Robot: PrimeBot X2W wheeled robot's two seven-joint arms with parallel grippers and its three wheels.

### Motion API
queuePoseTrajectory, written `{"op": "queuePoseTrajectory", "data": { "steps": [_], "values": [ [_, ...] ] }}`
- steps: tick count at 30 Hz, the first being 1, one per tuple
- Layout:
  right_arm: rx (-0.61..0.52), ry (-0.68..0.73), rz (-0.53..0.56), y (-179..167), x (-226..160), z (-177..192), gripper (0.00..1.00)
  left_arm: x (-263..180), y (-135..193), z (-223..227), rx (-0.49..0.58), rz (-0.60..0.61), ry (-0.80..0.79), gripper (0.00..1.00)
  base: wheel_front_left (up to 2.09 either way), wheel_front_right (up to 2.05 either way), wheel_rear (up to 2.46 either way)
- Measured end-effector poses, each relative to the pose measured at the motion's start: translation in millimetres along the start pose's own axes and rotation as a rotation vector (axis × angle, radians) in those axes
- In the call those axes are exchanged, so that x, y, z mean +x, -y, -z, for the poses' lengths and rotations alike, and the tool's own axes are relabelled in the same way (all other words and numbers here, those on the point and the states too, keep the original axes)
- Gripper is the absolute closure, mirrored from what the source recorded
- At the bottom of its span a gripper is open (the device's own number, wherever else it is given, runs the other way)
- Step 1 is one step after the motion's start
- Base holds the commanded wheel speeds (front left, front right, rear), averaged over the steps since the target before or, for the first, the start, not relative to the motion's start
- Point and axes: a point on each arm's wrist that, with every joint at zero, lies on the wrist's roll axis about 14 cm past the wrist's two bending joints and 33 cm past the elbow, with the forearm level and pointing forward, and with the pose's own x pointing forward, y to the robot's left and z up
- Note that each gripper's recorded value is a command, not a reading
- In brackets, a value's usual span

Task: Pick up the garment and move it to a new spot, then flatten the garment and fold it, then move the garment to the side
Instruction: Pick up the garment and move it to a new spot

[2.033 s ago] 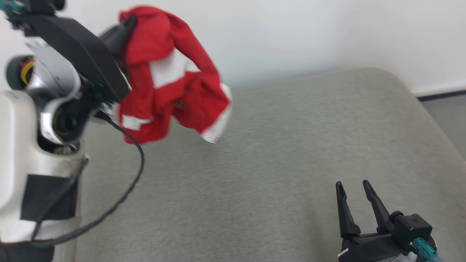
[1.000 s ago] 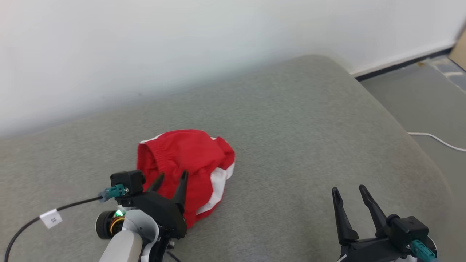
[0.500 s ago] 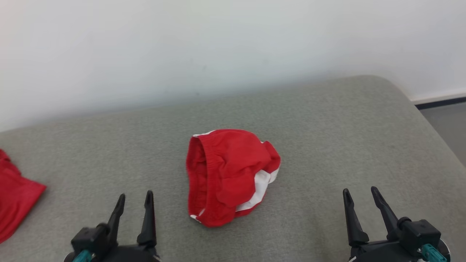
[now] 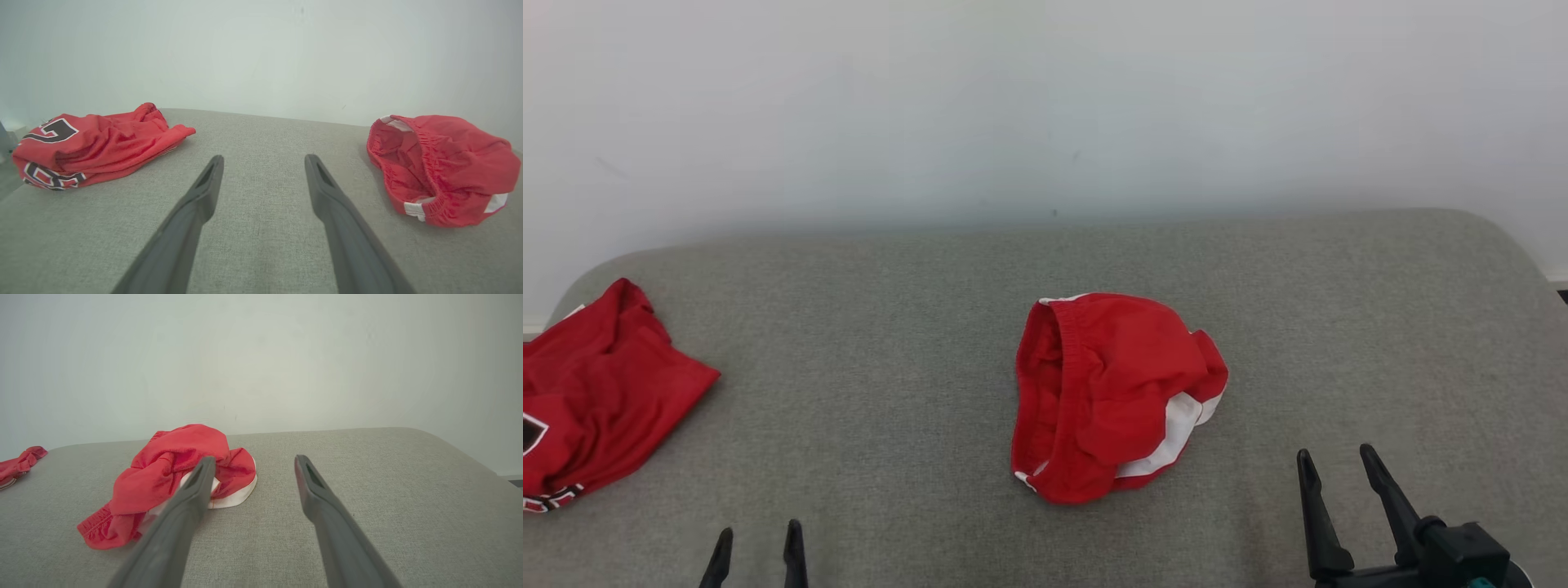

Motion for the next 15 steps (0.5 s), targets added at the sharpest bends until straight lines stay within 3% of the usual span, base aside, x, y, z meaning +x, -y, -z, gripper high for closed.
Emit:
{"op": "queuePoseTrajectory", "data": {
  "steps": [15],
  "values": [
    [0.001, -0.032, 0.005, 4, -11, 15, 0.0, -12, -13, 4, 0.025, -0.025, -0.011, 0.0, 0.0, 0.0, 0.0]
  ]
}}
